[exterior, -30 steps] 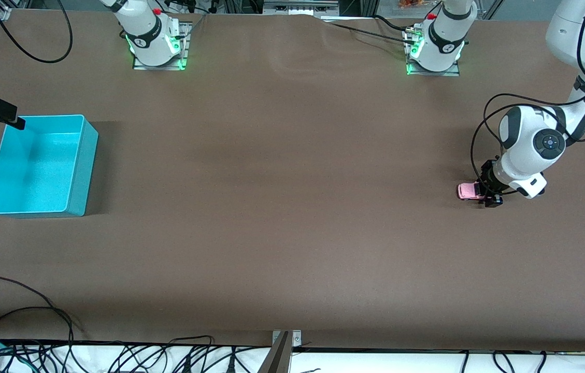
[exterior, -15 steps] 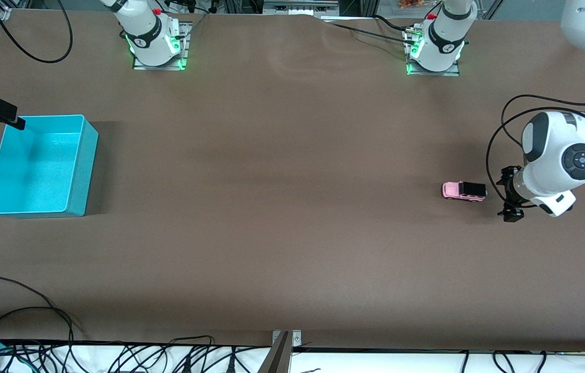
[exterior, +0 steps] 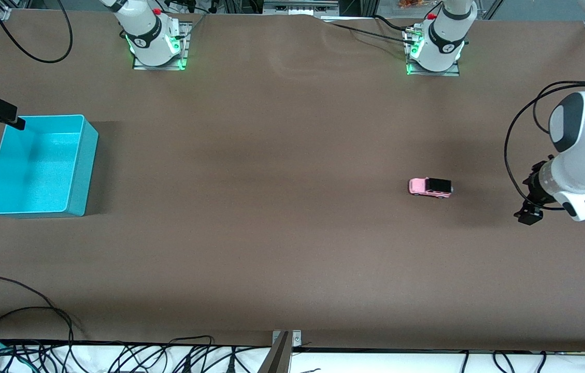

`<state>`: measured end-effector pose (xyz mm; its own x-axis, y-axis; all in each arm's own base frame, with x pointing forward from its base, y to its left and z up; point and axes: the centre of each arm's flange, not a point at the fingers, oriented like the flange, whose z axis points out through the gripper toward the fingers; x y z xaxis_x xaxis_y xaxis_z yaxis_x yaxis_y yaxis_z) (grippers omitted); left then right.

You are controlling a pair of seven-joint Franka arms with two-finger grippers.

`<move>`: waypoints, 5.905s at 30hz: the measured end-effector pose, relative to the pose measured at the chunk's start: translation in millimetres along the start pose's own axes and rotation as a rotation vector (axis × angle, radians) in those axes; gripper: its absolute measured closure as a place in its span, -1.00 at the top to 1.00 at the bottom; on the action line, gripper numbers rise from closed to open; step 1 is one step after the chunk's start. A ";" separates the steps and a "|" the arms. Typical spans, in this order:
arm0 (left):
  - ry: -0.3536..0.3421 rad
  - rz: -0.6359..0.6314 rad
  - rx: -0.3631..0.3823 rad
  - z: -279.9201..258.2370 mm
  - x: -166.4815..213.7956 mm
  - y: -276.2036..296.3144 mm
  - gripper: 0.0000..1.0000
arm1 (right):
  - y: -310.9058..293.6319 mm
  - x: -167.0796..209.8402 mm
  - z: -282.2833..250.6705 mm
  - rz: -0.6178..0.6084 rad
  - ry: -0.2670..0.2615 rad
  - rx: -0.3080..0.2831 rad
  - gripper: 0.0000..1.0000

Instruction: Wind and store pink jeep toy

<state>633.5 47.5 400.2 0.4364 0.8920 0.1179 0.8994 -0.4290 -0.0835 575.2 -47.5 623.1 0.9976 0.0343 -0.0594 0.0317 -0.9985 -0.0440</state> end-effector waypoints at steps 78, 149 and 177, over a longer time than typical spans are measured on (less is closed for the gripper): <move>0.018 1.030 -0.124 -151.8 5.8 -1.3 1.00 | -1.2 0.8 -0.5 -0.002 0.006 -0.001 1.00; -0.001 1.034 -0.111 -143.3 3.4 -2.0 1.00 | -1.2 1.2 -0.8 -0.002 0.009 -0.001 1.00; -0.001 1.034 -0.110 -143.5 3.1 -2.3 1.00 | -2.7 2.0 -1.3 -0.007 0.016 -0.002 1.00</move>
<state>636.2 30.8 542.7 0.9959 0.0815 0.0395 0.0835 -0.9951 -0.0527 577.2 -44.8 624.4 0.9982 0.0405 -0.0433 0.0387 -0.9983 -0.0425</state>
